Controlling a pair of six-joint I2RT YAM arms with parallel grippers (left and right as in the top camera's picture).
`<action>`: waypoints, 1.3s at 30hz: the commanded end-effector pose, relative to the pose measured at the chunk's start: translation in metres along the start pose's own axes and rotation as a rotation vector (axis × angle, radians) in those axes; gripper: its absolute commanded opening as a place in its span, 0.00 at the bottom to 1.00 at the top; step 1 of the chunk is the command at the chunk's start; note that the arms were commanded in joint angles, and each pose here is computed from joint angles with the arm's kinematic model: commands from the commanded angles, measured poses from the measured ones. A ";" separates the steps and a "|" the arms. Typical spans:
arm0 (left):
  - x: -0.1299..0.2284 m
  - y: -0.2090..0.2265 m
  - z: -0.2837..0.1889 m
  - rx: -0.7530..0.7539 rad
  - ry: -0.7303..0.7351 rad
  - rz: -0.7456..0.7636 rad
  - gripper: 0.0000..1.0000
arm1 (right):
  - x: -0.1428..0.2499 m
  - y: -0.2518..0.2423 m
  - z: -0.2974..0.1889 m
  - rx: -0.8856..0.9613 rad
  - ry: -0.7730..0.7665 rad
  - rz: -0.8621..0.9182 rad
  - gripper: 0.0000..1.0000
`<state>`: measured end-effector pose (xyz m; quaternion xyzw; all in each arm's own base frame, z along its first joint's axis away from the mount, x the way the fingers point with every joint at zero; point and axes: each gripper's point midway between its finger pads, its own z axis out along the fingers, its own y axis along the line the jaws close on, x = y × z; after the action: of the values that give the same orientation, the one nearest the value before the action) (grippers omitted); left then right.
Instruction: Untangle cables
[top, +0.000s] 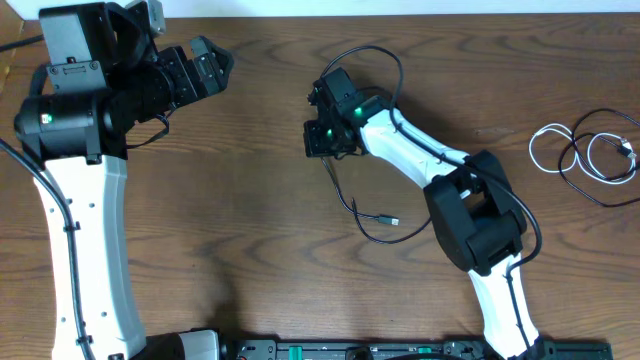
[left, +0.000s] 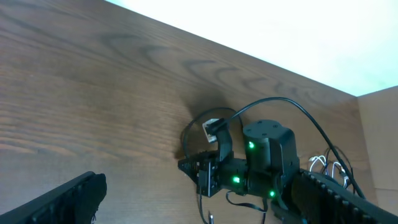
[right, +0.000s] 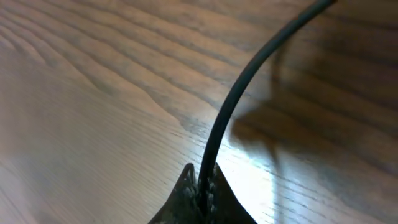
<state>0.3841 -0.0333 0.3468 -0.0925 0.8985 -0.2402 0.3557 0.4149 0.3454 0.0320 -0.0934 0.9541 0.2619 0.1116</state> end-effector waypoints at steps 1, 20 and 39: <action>-0.001 0.002 0.000 -0.008 -0.003 0.007 1.00 | -0.054 0.011 -0.067 -0.033 -0.149 -0.053 0.01; -0.001 0.002 0.000 -0.008 -0.003 0.007 1.00 | -0.132 -0.073 -0.535 0.198 -0.986 -0.015 0.01; -0.001 0.002 0.000 -0.008 -0.003 0.007 1.00 | -0.035 -0.231 -0.675 0.514 -1.150 0.353 0.03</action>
<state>0.3840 -0.0333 0.3468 -0.0925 0.8985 -0.2402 0.3555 0.4014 -0.1919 0.4935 0.2474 0.7753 0.0532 0.5786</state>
